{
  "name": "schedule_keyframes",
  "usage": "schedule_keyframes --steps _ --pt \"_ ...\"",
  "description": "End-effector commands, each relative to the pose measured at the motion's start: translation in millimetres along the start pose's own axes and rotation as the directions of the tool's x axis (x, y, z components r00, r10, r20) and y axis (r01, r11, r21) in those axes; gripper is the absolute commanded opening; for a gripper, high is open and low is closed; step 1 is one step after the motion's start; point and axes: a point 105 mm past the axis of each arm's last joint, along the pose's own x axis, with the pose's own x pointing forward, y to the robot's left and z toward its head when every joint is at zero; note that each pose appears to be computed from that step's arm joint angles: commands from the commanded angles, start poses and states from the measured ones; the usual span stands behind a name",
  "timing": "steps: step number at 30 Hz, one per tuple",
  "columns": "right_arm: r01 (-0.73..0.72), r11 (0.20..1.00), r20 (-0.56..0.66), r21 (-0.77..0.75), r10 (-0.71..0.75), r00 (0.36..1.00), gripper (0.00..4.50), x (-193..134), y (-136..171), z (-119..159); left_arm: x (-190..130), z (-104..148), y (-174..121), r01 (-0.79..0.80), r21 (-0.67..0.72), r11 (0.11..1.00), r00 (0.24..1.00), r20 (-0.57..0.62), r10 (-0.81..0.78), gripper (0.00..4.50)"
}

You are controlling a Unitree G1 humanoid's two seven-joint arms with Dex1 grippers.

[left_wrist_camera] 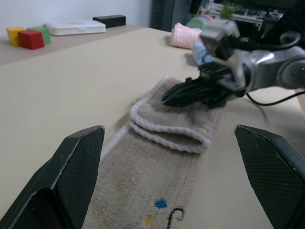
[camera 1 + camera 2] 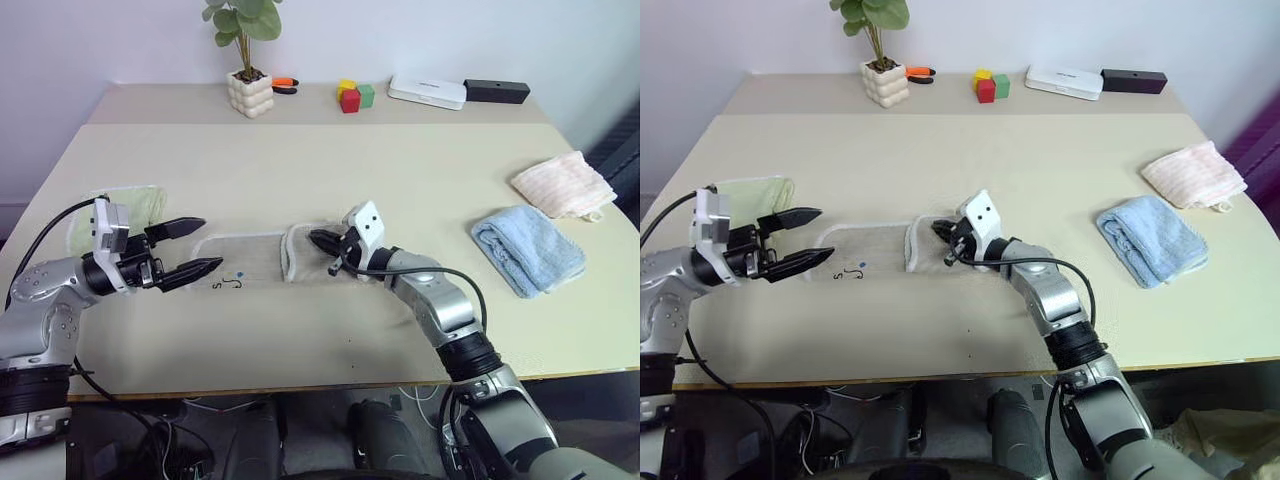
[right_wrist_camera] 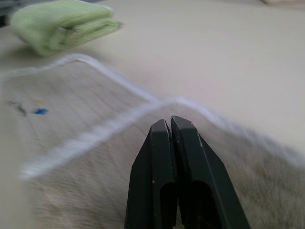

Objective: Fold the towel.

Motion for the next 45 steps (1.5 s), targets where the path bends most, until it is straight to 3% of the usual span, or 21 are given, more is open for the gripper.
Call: schedule_keyframes --steps 1,9,10,12,19,20,23,25,30,34,38,45 --pt "0.027 0.998 -0.021 -0.053 -0.028 0.999 0.10 -2 -2 -19 0 10 -2 -0.002 0.030 1.000 1.000 0.024 0.001 4.50" --pt "-0.036 0.989 -0.032 -0.140 0.032 0.999 0.10 2 8 -23 -1 11 -1 -0.008 0.032 0.999 1.000 0.022 0.007 4.50" --pt "-0.036 0.988 -0.028 -0.147 0.033 0.999 0.32 2 8 -21 0 11 -1 -0.008 0.033 0.999 1.000 0.023 0.007 4.50" --pt "-0.074 0.982 -0.020 -0.172 0.072 0.997 0.87 3 13 -14 1 11 0 -0.006 0.032 0.999 1.000 0.024 0.005 4.50" --pt "-0.101 0.959 0.055 -0.265 0.119 0.991 4.23 -5 12 33 -3 10 -4 -0.042 -0.064 0.997 0.998 0.033 0.045 4.50" --pt "-0.078 0.961 0.074 -0.267 0.101 0.992 4.43 -6 8 41 -3 10 -6 -0.053 -0.086 0.995 0.998 0.036 0.056 4.50" --pt "0.050 0.972 0.145 -0.230 -0.017 0.989 4.43 -9 -15 66 -4 7 -17 -0.064 -0.166 0.984 0.997 0.025 0.069 4.50" --pt "0.061 0.976 0.164 -0.211 -0.026 0.986 4.43 -12 -21 75 -5 4 -22 -0.079 -0.208 0.975 0.996 0.017 0.084 4.50" --pt "-0.149 0.971 0.209 -0.186 0.187 0.960 4.43 -36 2 103 -9 10 -38 -0.116 -0.428 0.896 0.988 0.043 0.148 4.50" --pt "-0.298 0.929 0.139 -0.219 0.332 0.933 4.43 -67 12 100 -18 7 -41 -0.201 -0.613 0.764 0.952 0.063 0.301 4.50" --pt "-0.357 0.896 0.087 -0.263 0.391 0.916 4.43 -88 14 100 -24 -17 -50 -0.242 -0.796 0.555 0.896 0.037 0.443 4.50" --pt "-0.350 0.894 0.063 -0.281 0.381 0.922 4.43 -90 11 96 -19 -39 -59 -0.290 -0.889 0.354 0.822 -0.042 0.567 4.50"
